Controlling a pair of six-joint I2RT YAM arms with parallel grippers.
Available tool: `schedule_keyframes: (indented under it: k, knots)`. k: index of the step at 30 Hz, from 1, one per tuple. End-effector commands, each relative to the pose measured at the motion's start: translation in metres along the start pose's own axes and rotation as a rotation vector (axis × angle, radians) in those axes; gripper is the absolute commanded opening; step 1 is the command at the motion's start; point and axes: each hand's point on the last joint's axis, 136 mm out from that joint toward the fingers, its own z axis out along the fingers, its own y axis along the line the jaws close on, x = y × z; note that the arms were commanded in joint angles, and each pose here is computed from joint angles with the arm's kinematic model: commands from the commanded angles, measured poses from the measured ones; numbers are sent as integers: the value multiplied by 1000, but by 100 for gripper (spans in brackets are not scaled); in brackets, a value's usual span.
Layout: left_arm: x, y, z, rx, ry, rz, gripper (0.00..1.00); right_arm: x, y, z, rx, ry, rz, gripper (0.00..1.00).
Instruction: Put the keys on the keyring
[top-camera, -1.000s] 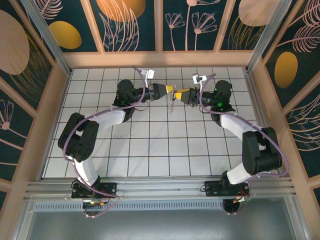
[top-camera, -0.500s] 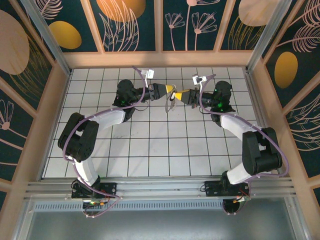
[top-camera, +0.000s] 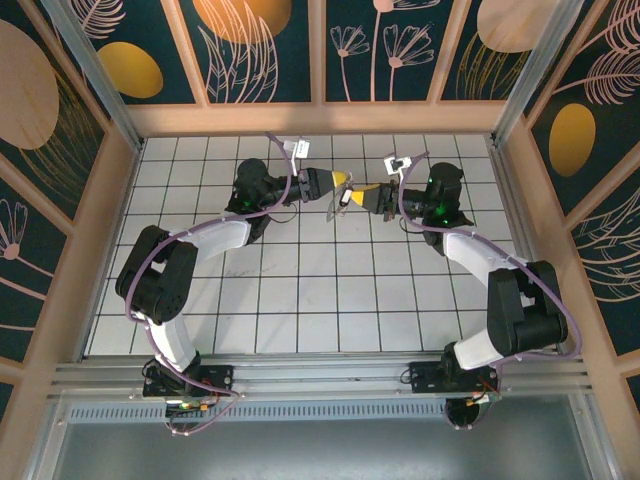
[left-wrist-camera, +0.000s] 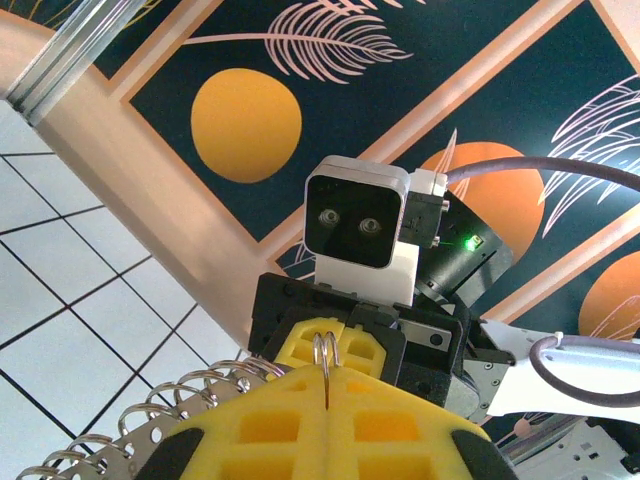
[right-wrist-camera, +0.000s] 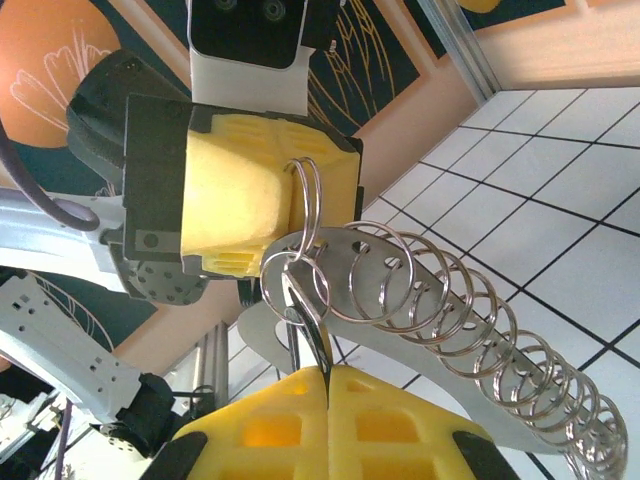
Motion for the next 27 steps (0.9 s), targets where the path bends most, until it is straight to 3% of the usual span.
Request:
schedule_keyframes:
  k: [1, 13, 21, 25, 27]
  knots:
    - [-22, -36, 1, 62, -51, 116, 0, 9, 7, 3, -11, 20, -14, 0]
    - [-21, -37, -1, 67, -61, 114, 0, 3, 11, 30, -52, 40, -20, 0]
    - [-22, -41, -1, 73, -73, 117, 0, 7, -2, 17, 9, 25, 4, 0]
    - [-24, -43, -2, 75, -81, 124, 0, 9, -8, -4, 69, -7, 19, 19]
    - [-25, -45, -3, 78, -88, 130, 0, 9, -11, -17, 106, -36, 27, 24]
